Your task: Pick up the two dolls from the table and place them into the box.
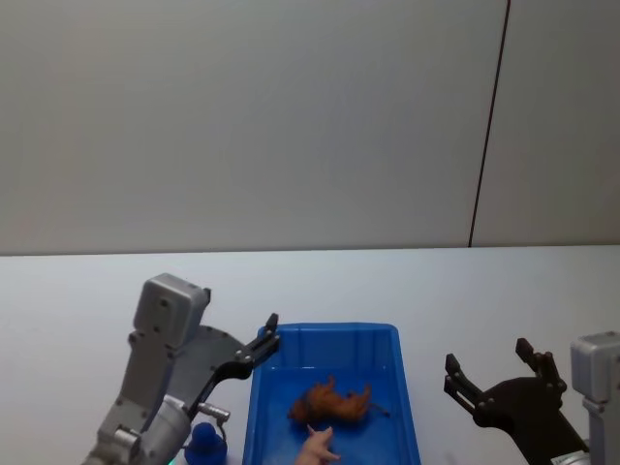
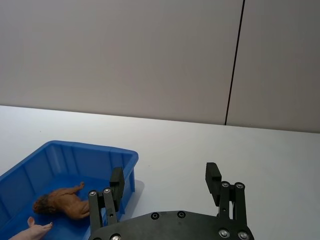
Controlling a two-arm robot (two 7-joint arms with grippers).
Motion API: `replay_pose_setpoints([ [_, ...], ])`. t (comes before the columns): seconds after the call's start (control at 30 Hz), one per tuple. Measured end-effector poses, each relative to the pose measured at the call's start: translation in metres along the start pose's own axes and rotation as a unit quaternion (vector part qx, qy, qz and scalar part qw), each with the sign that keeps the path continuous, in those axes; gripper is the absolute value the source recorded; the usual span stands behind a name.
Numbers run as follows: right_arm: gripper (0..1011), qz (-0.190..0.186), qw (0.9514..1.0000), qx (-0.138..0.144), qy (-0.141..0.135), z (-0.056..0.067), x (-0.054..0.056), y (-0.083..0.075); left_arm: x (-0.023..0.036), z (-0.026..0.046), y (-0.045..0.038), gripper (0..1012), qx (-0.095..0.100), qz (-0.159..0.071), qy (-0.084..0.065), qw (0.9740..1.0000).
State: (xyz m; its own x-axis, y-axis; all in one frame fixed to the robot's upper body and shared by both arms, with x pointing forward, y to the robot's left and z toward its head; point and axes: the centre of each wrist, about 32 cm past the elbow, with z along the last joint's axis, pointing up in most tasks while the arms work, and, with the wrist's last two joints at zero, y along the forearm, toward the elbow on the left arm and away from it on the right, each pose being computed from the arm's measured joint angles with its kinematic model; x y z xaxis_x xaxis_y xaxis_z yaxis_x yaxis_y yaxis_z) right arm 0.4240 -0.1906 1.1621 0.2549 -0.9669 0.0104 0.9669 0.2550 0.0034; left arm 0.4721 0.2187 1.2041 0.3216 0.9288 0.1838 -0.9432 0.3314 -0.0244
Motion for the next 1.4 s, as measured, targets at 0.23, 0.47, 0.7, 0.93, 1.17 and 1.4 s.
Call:
replay_pose_setpoints([
  [0.23, 1001, -0.001, 1.0, 0.0, 0.0, 0.0, 0.0, 0.0, 0.0053, -0.002, 0.0115, 1001, 0.024, 0.015, 0.016, 0.9995],
  [0.47, 1001, -0.002, 1.0, 0.0, 0.0, 0.0, 0.0, -0.001, 0.0102, -0.0058, 0.0208, 1001, 0.051, 0.021, 0.032, 0.998],
  [0.7, 1001, -0.002, 1.0, 0.0, 0.0, 0.0, 0.001, -0.001, 0.0155, -0.0119, 0.0287, 1001, 0.08, 0.02, 0.047, 0.9955],
  [0.93, 1001, -0.003, 1.0, 0.0, 0.0, 0.0, 0.0, -0.001, 0.0196, -0.0188, 0.0337, 1001, 0.107, 0.014, 0.053, 0.9928],
  [1.17, 1001, -0.003, 1.0, 0.0, 0.0, 0.0, 0.0, -0.001, 0.0227, -0.0246, 0.0357, 1001, 0.127, 0.007, 0.054, 0.9904],
  [1.4, 1001, -0.003, 1.0, 0.0, 0.0, 0.0, 0.0, -0.001, 0.026, -0.0318, 0.0366, 1001, 0.149, 0.0, 0.052, 0.9874],
])
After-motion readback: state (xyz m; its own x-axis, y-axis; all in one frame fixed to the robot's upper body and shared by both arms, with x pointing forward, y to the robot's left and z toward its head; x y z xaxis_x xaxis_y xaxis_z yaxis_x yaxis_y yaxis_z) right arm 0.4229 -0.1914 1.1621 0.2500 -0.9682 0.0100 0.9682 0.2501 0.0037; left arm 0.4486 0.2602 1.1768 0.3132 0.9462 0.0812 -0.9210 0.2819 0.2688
